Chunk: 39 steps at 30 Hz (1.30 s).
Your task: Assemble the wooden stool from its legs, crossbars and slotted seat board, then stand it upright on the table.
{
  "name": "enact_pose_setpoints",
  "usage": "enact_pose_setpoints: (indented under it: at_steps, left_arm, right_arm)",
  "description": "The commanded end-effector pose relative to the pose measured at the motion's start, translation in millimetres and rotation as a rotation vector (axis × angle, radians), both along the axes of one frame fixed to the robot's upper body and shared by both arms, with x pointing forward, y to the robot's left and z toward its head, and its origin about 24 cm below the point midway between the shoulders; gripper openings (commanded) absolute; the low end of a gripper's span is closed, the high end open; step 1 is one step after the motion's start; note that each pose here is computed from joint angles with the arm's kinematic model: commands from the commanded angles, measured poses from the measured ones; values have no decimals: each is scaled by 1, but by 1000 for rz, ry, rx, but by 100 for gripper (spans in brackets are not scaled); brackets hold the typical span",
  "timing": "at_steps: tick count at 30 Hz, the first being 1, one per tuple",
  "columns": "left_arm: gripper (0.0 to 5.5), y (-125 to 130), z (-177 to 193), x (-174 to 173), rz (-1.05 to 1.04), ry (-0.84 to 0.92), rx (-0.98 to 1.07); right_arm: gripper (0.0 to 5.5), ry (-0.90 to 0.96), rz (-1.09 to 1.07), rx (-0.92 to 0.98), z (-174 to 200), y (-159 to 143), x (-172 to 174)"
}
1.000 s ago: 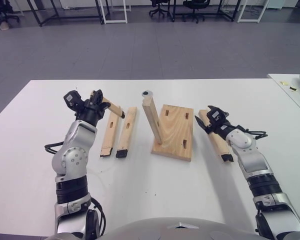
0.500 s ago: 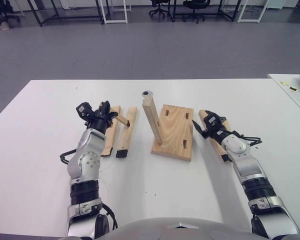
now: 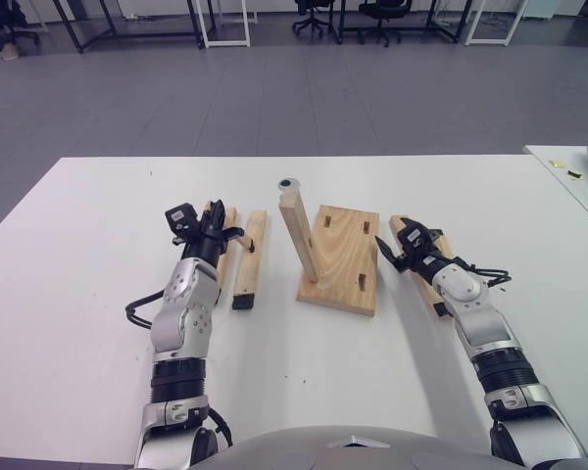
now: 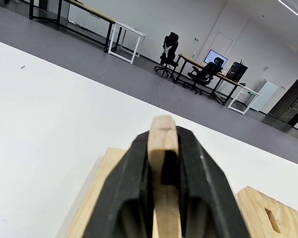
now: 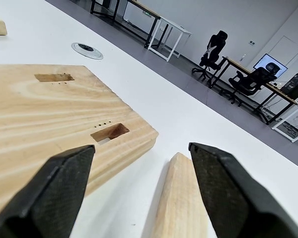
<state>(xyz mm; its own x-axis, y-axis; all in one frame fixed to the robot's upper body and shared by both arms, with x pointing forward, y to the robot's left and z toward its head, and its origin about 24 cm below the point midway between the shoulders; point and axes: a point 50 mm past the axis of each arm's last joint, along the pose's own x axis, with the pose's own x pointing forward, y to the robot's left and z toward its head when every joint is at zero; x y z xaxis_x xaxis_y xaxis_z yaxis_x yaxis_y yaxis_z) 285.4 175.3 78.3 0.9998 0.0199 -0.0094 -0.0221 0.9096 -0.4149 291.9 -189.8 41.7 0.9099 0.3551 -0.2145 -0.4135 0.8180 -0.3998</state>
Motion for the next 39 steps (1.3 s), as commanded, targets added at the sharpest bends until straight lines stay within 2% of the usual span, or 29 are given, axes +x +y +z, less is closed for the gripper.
enact_pose_setpoints:
  at_steps: [1,9,19,25,28,36,39]
  left_arm:
    - [39,3,-18,-8,42,104,93]
    - [39,21,-25,-21,238,151,112]
    - [39,28,-11,-19,291,89,80]
    - [39,10,-38,-28,201,248,298]
    - [39,-4,-42,-28,103,271,376]
    - [39,-39,-55,-42,-93,335,243]
    - [39,-41,-58,-50,-180,368,307]
  right_arm:
    - [354,-9,2,-8,2,1,3]
    - [354,-4,-10,-22,1,-1,2]
    - [354,5,-3,-42,-3,1,2]
    - [354,12,6,-75,-5,1,1]
    - [354,13,11,-104,-6,0,0]
    - [354,0,3,-170,-4,-8,3]
    - [354,-16,-5,-209,1,-12,6]
